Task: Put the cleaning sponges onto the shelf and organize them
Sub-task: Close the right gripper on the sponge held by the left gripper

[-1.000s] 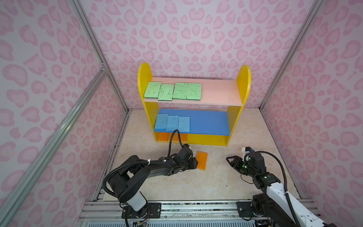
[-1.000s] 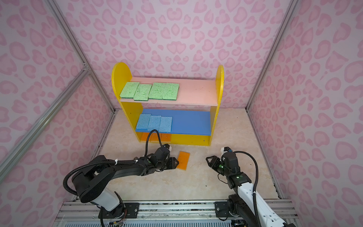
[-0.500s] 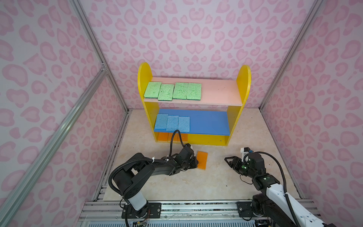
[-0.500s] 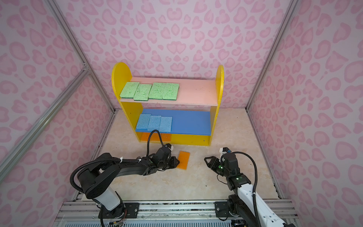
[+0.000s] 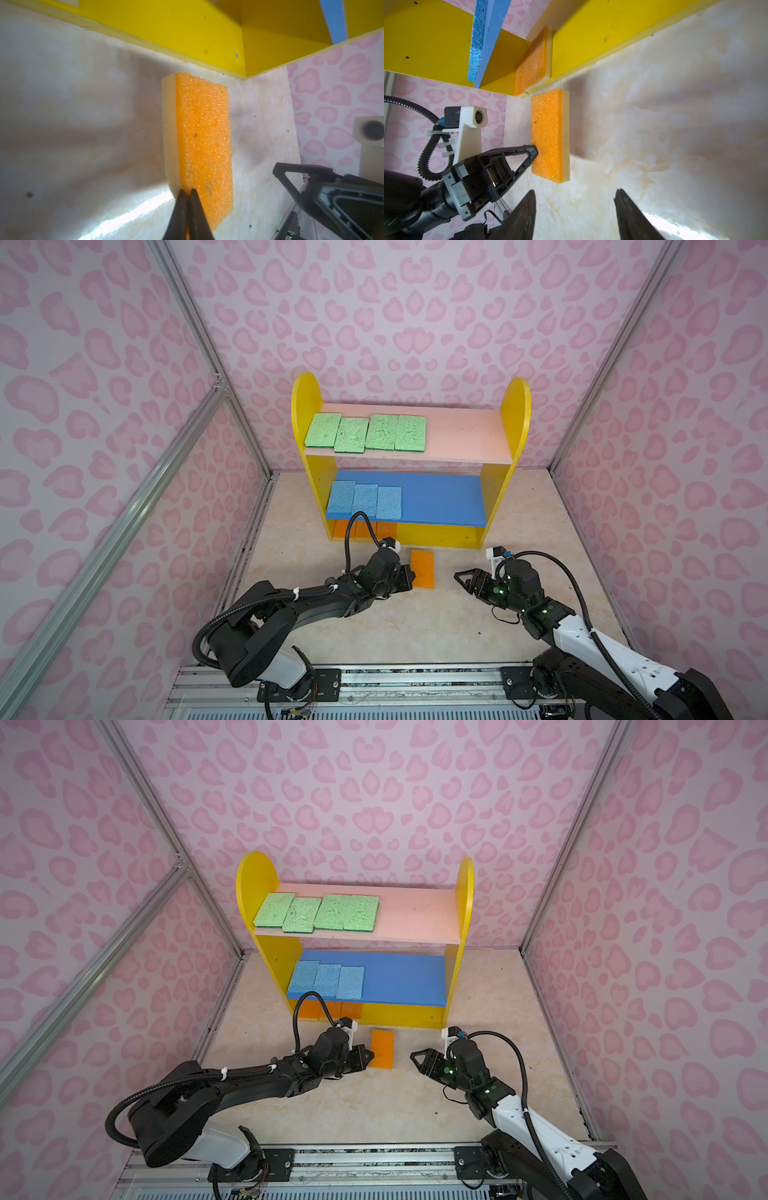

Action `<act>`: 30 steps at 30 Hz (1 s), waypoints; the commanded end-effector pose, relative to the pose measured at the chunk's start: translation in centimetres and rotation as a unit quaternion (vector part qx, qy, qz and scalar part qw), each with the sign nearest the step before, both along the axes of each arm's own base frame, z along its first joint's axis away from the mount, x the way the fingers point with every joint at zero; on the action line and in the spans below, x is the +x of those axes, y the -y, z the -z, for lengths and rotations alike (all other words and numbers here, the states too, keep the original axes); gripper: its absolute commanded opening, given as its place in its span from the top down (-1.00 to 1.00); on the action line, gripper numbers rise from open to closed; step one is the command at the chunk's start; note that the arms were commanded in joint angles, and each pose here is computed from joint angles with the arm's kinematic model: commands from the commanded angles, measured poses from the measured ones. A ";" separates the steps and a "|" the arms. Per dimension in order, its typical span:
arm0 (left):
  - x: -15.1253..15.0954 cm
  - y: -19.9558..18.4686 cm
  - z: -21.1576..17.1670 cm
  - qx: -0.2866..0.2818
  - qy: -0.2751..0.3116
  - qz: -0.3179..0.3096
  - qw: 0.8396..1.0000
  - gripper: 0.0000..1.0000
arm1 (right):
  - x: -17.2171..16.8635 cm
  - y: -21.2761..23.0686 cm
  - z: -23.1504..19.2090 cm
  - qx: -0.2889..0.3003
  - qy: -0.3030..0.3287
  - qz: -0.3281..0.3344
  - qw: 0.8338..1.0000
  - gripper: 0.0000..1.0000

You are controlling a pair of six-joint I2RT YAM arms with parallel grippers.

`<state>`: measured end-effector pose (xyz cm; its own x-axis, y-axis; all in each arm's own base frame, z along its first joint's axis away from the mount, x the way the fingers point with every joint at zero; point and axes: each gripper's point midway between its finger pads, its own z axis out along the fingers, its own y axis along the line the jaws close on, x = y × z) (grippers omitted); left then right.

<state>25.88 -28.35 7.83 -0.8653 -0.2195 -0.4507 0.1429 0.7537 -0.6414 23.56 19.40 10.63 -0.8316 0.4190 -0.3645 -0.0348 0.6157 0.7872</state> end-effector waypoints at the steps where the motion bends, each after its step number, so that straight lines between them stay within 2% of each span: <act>1: 0.1 -2.2 -0.6 -0.001 0.007 -0.027 1.000 0.93 | 1.2 -1.8 -2.0 0.013 0.039 -0.009 0.999 -0.25; 8: -0.1 -7.5 -1.9 -0.011 0.010 -0.074 0.997 0.93 | 1.5 -8.5 -1.9 0.045 0.027 -0.097 0.994 -0.13; 16: -0.3 -12.4 -3.2 -0.034 0.013 -0.116 0.993 0.93 | 1.4 -17.0 -2.5 0.062 0.031 -0.185 0.980 -0.14; 21: -0.3 -14.0 -3.9 -0.053 0.018 -0.134 0.989 0.93 | 1.3 -19.7 -2.1 0.090 0.017 -0.213 0.973 -0.06; 30: 0.0 -13.7 -4.2 -0.066 0.015 -0.125 0.990 0.93 | 1.8 -21.3 -2.1 0.116 0.015 -0.222 0.968 0.00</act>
